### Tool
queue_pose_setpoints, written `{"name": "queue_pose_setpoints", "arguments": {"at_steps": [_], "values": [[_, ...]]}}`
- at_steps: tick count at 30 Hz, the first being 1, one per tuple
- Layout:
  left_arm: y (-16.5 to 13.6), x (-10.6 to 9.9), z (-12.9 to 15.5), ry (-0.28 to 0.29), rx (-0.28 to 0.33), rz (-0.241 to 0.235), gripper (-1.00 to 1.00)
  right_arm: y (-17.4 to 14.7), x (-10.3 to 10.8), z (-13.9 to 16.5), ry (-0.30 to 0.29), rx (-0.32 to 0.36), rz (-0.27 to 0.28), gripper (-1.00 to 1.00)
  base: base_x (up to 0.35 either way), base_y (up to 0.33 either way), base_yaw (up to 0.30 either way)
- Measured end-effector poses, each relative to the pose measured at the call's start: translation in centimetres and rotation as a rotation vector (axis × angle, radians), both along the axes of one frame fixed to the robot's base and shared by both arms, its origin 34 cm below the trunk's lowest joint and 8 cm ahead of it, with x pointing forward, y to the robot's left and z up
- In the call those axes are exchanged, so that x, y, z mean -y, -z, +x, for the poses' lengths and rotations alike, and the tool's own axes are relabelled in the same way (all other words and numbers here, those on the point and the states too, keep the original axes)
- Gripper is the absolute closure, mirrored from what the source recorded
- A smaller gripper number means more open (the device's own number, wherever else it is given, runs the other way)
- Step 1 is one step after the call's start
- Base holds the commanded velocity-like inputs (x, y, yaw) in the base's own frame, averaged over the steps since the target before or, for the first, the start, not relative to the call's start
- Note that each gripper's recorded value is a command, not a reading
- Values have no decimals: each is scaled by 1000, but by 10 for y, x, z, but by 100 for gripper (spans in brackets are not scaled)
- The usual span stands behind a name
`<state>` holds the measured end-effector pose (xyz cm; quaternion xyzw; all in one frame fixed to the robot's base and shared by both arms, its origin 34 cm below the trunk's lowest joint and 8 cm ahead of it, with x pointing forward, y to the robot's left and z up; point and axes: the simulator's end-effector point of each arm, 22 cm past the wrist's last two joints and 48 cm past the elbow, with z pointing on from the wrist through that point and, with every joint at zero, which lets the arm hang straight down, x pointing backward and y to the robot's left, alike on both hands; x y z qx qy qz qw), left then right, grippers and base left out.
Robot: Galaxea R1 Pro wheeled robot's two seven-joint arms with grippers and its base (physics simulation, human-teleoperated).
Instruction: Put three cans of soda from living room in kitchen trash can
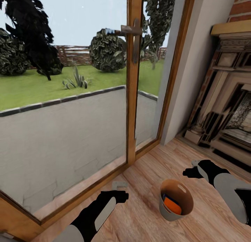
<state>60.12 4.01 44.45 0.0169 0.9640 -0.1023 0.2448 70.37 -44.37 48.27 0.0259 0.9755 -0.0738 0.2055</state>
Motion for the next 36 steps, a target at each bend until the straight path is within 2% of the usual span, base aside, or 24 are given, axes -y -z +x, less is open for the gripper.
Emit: {"name": "queue_pose_setpoints", "arguments": {"at_steps": [36], "values": [[-75, 0, 13, 0, 0, 1, -100, -75, -3, 13, -5, -2, 4, -100, 0, 0, -6]]}}
